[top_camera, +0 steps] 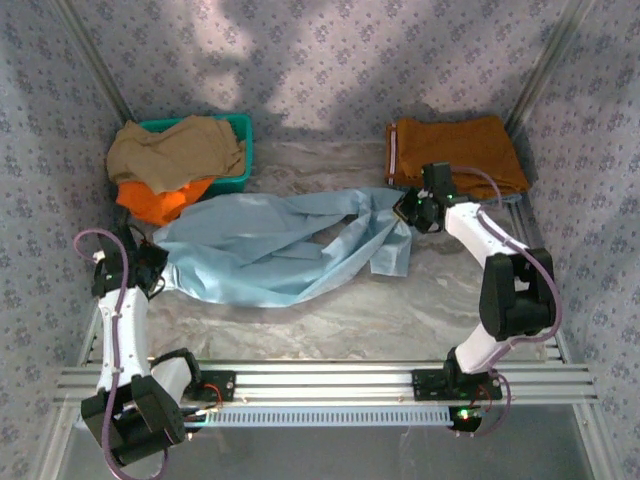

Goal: Fold and stack the trousers

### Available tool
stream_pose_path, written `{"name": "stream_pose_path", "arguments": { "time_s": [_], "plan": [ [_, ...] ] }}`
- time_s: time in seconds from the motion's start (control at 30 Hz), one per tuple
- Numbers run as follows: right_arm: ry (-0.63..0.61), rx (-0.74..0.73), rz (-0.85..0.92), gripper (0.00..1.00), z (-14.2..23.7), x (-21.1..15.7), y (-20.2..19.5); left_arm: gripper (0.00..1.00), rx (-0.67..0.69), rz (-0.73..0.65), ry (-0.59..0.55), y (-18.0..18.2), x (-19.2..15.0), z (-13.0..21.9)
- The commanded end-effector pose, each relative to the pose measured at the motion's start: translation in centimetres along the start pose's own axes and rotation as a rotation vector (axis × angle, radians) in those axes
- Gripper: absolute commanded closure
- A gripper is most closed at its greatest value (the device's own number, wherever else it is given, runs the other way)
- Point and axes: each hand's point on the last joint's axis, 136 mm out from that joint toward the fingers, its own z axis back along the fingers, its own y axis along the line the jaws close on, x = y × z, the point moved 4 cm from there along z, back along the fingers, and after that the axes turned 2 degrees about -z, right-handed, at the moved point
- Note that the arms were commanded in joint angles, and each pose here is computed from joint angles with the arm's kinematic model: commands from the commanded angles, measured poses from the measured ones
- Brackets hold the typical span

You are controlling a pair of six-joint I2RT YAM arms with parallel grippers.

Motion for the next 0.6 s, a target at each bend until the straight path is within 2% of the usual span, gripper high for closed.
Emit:
{"name": "stream_pose_path", "arguments": {
  "time_s": [0.0,0.13,0.27,0.37,0.43,0.53,0.57],
  "plan": [
    [-0.19,0.017,0.145,1.0,6.4,4.4,4.0,1.0,-0.086,-0.023,-0.059,-2.5,2.1,1.8],
    [-0.314,0.027,0.195,1.0,11.2,7.3,7.3,1.0,-0.125,-0.029,-0.068,-4.7,3.9,2.4],
    [-0.349,-0.022,0.283,1.0,14.7,6.8,7.3,1.0,-0.145,-0.04,-0.059,-6.1,4.9,3.2],
    [-0.329,-0.081,0.32,1.0,15.8,3.4,4.4,1.0,-0.135,-0.032,-0.048,-5.1,4.2,3.6],
    [-0.312,-0.139,0.31,1.0,16.7,0.4,0.9,1.0,-0.14,-0.008,-0.031,-3.7,3.3,4.0],
    [-0.218,-0.182,0.294,1.0,17.1,-4.3,-3.6,1.0,-0.126,0.038,-0.004,-1.1,2.0,4.5],
    [-0.193,-0.208,0.279,0.96,17.2,-5.4,-4.8,1.0,-0.119,0.06,-0.003,-0.2,1.9,4.5]
  ]
}}
